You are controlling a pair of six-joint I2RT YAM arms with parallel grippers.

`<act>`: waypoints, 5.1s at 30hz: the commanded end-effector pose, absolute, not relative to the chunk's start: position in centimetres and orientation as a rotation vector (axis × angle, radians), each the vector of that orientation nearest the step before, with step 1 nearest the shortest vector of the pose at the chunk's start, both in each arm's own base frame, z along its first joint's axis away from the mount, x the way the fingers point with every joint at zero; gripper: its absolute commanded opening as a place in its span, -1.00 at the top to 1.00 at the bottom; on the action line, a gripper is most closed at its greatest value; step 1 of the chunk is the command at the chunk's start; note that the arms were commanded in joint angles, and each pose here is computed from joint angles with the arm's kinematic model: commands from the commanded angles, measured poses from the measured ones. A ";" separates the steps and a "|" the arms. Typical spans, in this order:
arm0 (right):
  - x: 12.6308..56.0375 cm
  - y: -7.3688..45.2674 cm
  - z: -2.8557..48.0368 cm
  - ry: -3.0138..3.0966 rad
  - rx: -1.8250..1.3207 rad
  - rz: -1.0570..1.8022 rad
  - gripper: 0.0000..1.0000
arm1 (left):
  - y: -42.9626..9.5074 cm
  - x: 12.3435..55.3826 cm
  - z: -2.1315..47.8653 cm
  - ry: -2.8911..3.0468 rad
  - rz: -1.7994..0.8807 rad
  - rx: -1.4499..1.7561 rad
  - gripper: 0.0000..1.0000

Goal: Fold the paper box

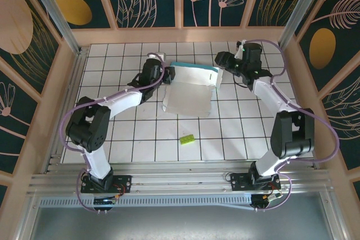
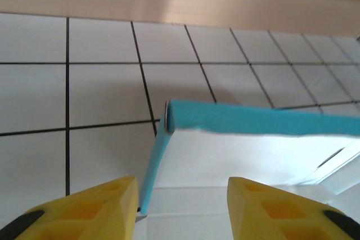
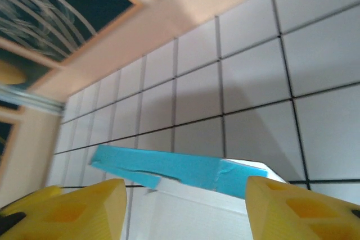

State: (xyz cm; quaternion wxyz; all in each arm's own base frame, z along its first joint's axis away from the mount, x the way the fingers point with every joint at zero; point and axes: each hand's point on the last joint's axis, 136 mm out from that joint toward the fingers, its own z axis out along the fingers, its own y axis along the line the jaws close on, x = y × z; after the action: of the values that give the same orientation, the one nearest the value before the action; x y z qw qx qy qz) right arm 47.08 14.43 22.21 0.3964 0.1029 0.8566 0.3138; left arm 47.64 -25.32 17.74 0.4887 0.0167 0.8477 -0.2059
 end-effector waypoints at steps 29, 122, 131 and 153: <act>48.8 17.8 14.3 2.390 0.414 0.660 0.40 | -27.4 53.9 14.2 2.318 -0.860 -0.135 0.07; 46.9 13.2 7.0 2.063 0.425 0.744 0.41 | -29.7 46.5 12.4 2.345 -1.047 -0.083 0.44; 45.7 16.9 6.2 2.091 0.316 0.967 0.48 | -30.4 46.4 11.9 2.360 -1.060 -0.067 0.44; 46.7 12.2 4.9 2.166 0.403 0.621 -0.10 | -30.3 46.4 11.9 2.361 -1.044 -0.062 0.45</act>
State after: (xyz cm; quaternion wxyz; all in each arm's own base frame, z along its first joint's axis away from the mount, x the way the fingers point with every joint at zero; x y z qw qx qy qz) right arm 45.72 11.91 4.90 0.4086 0.1722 0.8600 0.2526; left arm 47.37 -29.85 13.84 0.3058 -0.0330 0.8641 -0.3984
